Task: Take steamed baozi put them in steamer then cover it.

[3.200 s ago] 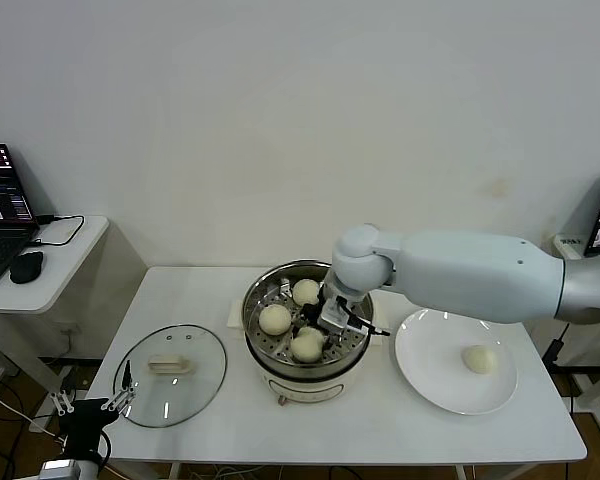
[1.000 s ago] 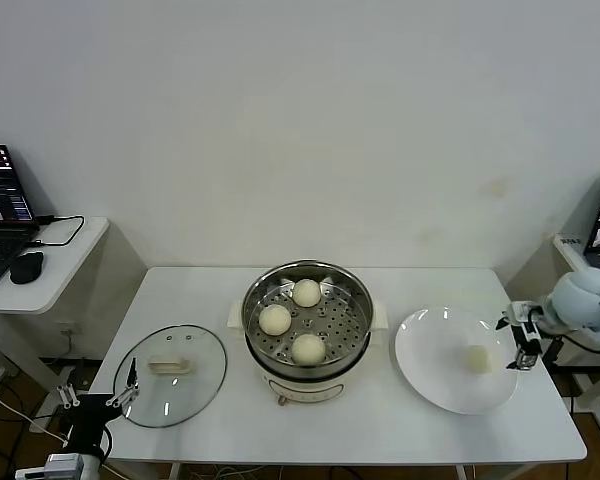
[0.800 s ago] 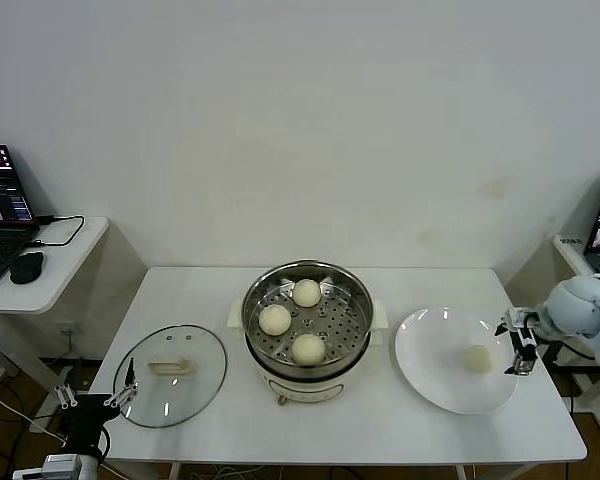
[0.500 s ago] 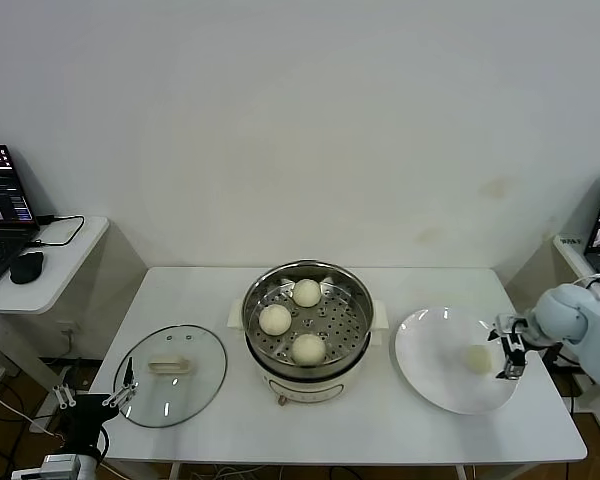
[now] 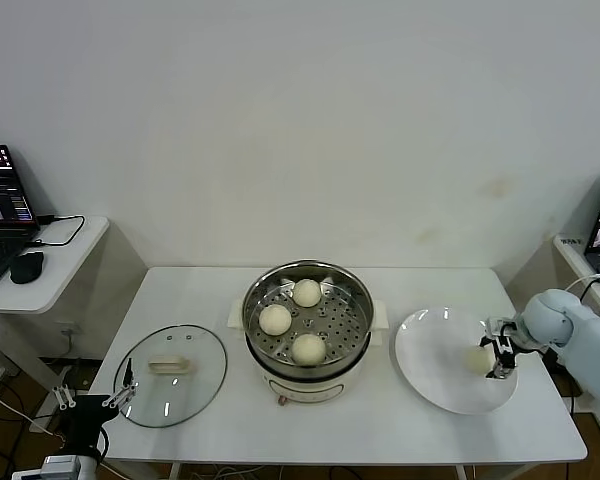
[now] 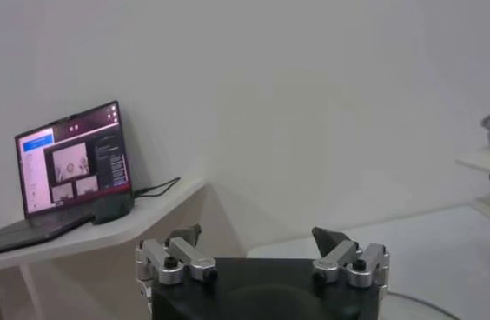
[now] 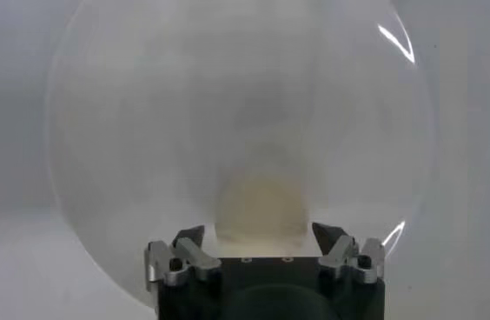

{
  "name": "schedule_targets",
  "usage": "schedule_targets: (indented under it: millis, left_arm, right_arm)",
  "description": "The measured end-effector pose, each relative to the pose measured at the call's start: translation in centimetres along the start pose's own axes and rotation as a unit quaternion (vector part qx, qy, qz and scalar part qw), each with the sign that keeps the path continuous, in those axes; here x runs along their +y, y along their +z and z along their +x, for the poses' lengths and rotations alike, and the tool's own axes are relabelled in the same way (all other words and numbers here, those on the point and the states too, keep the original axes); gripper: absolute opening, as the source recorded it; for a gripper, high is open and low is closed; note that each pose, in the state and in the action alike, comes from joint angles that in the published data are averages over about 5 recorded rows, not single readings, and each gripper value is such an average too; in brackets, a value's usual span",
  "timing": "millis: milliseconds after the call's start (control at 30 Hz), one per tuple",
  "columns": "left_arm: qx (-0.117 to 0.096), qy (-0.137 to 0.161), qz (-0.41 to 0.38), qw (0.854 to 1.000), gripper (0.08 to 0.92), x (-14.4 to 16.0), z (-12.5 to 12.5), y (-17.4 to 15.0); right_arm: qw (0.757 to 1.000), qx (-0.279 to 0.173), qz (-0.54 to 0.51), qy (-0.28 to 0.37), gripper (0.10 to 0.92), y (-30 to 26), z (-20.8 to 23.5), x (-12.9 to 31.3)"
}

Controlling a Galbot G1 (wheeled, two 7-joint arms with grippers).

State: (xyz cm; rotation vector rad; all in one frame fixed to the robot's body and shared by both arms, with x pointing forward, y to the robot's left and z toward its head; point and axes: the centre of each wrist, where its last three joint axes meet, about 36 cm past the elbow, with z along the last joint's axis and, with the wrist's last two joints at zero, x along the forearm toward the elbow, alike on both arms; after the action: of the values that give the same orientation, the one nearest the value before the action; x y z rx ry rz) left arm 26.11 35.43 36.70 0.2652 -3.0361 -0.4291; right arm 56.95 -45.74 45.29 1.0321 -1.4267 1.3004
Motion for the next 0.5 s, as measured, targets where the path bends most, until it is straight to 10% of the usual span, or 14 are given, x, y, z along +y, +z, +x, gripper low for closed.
schedule_targets:
  millis: [500]
  left_arm:
    - [-0.009,0.0,-0.002,1.0,0.823,-0.1,-0.2,-0.2]
  right_arm:
    - [1.0,-0.008,-0.007,0.011,0.577,-0.3,3.9,-1.6]
